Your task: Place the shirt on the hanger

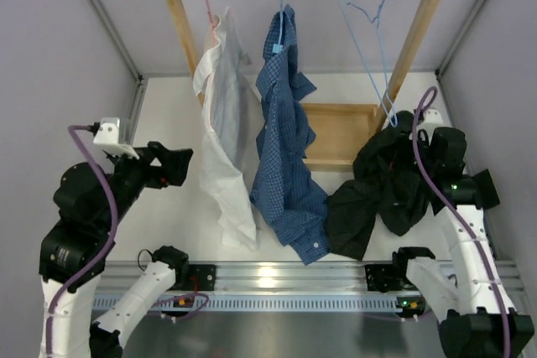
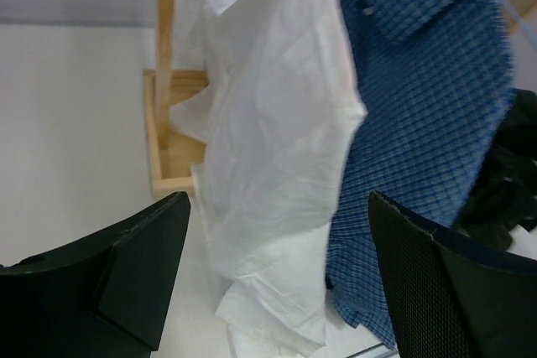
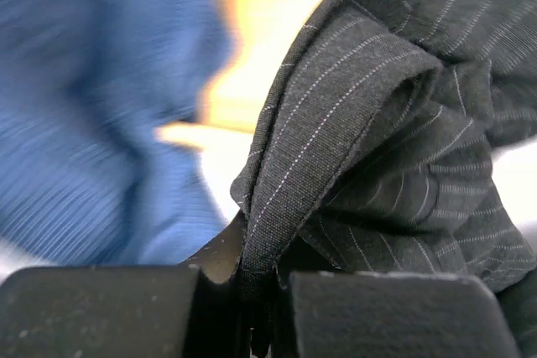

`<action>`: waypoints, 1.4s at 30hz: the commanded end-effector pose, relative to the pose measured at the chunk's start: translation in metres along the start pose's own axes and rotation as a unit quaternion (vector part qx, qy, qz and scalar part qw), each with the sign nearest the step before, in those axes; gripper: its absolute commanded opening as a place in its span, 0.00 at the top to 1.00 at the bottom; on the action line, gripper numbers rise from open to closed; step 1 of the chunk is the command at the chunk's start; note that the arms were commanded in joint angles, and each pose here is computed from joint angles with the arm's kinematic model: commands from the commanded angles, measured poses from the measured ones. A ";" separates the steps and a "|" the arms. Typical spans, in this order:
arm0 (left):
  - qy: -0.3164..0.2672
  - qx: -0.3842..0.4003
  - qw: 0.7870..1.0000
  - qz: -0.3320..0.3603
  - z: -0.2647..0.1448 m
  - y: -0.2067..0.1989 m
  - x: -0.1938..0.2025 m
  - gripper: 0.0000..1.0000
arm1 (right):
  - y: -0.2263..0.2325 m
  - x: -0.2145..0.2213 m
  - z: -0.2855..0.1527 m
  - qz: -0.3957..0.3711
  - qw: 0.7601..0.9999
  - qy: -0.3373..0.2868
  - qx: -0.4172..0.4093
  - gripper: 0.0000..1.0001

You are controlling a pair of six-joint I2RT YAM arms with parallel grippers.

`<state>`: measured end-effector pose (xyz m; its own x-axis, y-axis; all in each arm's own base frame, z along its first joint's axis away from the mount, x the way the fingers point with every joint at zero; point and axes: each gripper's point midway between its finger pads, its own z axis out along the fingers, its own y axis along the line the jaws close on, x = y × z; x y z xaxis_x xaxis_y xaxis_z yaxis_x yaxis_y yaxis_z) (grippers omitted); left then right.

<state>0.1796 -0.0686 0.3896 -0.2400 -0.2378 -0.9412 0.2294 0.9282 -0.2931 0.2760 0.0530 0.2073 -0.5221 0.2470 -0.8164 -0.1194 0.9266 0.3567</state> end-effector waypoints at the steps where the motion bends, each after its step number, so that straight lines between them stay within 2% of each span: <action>1: -0.029 0.140 0.989 0.026 -0.025 -0.053 -0.029 0.10 | 0.085 -0.009 -0.030 -0.098 0.980 0.016 -0.173 1.00; 2: -0.032 0.171 0.984 0.027 -0.029 -0.065 -0.035 0.09 | 0.106 0.008 -0.039 -0.111 0.970 0.051 -0.212 1.00; 3: -0.018 0.235 0.971 0.030 -0.037 -0.087 -0.033 0.09 | 0.117 0.013 -0.044 -0.118 0.963 0.064 -0.234 1.00; 6: 0.025 0.335 0.942 0.009 -0.036 -0.122 -0.029 0.06 | 0.160 0.032 -0.067 -0.138 0.932 0.085 -0.324 1.00; 7: 0.040 0.388 0.921 0.007 -0.043 -0.137 -0.027 0.06 | 0.170 0.037 -0.072 -0.139 0.926 0.086 -0.341 1.00; 8: 0.067 0.396 0.916 -0.009 -0.031 -0.140 -0.020 0.05 | 0.189 0.043 -0.081 -0.146 0.912 0.084 -0.374 0.99; 11: 0.082 0.386 0.919 -0.011 -0.013 -0.137 -0.013 0.05 | 0.209 0.079 -0.083 -0.159 0.897 0.110 -0.398 0.97; 17: 0.113 0.359 0.926 -0.035 0.018 -0.131 0.003 0.05 | 0.219 0.139 -0.067 -0.154 0.905 0.150 -0.367 0.92; 20: 0.092 0.344 0.934 -0.026 0.013 -0.125 0.000 0.05 | 0.219 0.153 -0.078 -0.124 0.902 0.158 -0.382 0.71; 21: 0.087 0.341 0.936 -0.025 0.012 -0.124 0.000 0.05 | 0.216 0.154 -0.084 -0.111 0.901 0.157 -0.388 0.42; 22: 0.084 0.341 0.936 -0.023 0.010 -0.124 -0.001 0.05 | 0.212 0.156 -0.088 -0.109 0.901 0.163 -0.387 0.34; 24: 0.075 0.342 0.937 -0.019 0.003 -0.122 0.000 0.05 | 0.202 0.153 -0.096 -0.107 0.906 0.160 -0.378 0.30; 29: 0.079 0.324 0.942 -0.019 0.006 -0.114 0.012 0.04 | 0.153 0.144 -0.096 -0.116 0.945 0.150 -0.268 0.17; 31: 0.089 0.318 0.944 -0.027 0.010 -0.112 0.018 0.04 | 0.143 0.129 -0.099 -0.111 0.955 0.117 -0.249 0.17; 33: 0.104 0.319 0.941 -0.039 0.015 -0.113 0.023 0.06 | 0.137 0.122 -0.097 -0.117 0.960 0.098 -0.236 0.23; 35: 0.116 0.327 0.937 -0.046 0.016 -0.116 0.025 0.07 | 0.140 0.126 -0.099 -0.127 0.955 0.107 -0.247 0.28; 36: 0.118 0.330 0.935 -0.047 0.016 -0.117 0.025 0.08 | 0.142 0.130 -0.098 -0.139 0.950 0.119 -0.251 0.37; 39: 0.129 0.342 0.929 -0.053 0.016 -0.122 0.025 0.09 | 0.143 0.140 -0.093 -0.151 0.946 0.143 -0.248 0.46; 41: 0.142 0.353 0.923 -0.062 0.016 -0.126 0.025 0.09 | 0.133 0.138 -0.082 -0.146 0.958 0.136 -0.206 0.46; 42: 0.149 0.360 0.919 -0.064 0.015 -0.129 0.027 0.09 | 0.128 0.137 -0.077 -0.148 0.962 0.135 -0.184 0.42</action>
<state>0.1667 -0.1904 0.3835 -0.5403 -0.1456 -0.8288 0.6735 0.5156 -0.5297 0.1130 0.1921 0.1741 -0.6208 -0.1423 -0.7710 -0.6073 0.7092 0.3581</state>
